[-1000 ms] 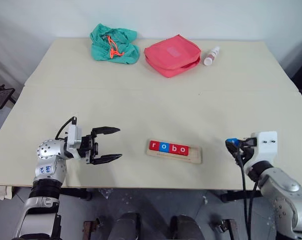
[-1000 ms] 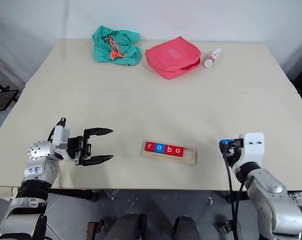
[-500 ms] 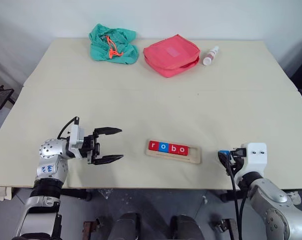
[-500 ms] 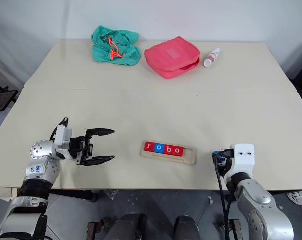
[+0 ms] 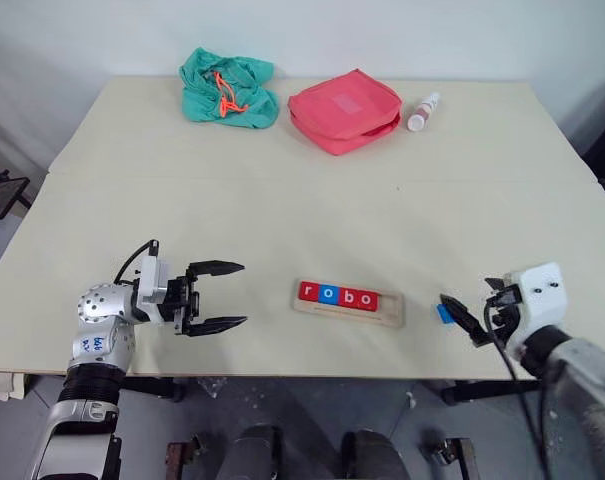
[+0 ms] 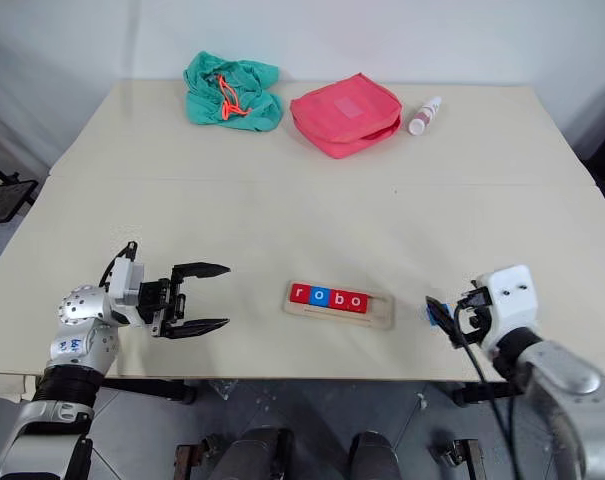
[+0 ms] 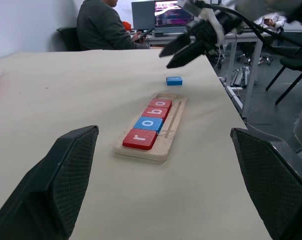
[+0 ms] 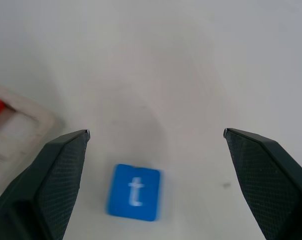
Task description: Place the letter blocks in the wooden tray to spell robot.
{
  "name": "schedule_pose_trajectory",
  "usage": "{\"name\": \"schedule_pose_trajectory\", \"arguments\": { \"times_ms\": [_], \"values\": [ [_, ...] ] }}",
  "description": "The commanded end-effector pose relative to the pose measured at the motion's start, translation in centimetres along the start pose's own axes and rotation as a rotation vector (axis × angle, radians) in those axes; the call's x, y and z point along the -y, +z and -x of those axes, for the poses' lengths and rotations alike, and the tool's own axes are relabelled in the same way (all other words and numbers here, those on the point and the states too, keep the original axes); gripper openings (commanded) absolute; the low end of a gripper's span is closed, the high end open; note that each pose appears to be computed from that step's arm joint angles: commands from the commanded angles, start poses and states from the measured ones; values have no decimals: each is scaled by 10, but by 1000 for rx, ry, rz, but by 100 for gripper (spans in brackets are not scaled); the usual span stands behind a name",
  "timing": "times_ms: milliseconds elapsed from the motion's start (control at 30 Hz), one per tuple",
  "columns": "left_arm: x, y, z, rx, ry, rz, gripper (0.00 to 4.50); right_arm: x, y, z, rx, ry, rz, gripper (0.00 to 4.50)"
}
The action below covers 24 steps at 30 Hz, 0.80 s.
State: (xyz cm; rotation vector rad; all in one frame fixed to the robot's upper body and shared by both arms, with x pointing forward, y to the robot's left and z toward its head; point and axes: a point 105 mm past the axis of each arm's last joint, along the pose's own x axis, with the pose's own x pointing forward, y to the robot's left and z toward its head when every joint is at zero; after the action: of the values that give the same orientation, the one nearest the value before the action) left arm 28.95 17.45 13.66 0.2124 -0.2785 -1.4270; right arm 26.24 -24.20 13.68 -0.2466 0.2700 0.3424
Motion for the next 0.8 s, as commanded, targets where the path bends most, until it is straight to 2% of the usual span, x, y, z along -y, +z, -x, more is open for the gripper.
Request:
{"name": "schedule_pose_trajectory", "arguments": {
  "times_ms": [33,200,467,800],
  "values": [
    [11,6,1,21,-80,-27,450,2,12,2,12,163,89,449],
    [13,7,4,16,-56,-36,450,10,12,-3,-62,388,241,449],
    [22,10,12,1,-25,-39,450,12,4,-12,-109,595,327,449],
    [31,13,16,-13,0,-28,450,27,-13,-19,-216,711,562,449]
  ]
}}
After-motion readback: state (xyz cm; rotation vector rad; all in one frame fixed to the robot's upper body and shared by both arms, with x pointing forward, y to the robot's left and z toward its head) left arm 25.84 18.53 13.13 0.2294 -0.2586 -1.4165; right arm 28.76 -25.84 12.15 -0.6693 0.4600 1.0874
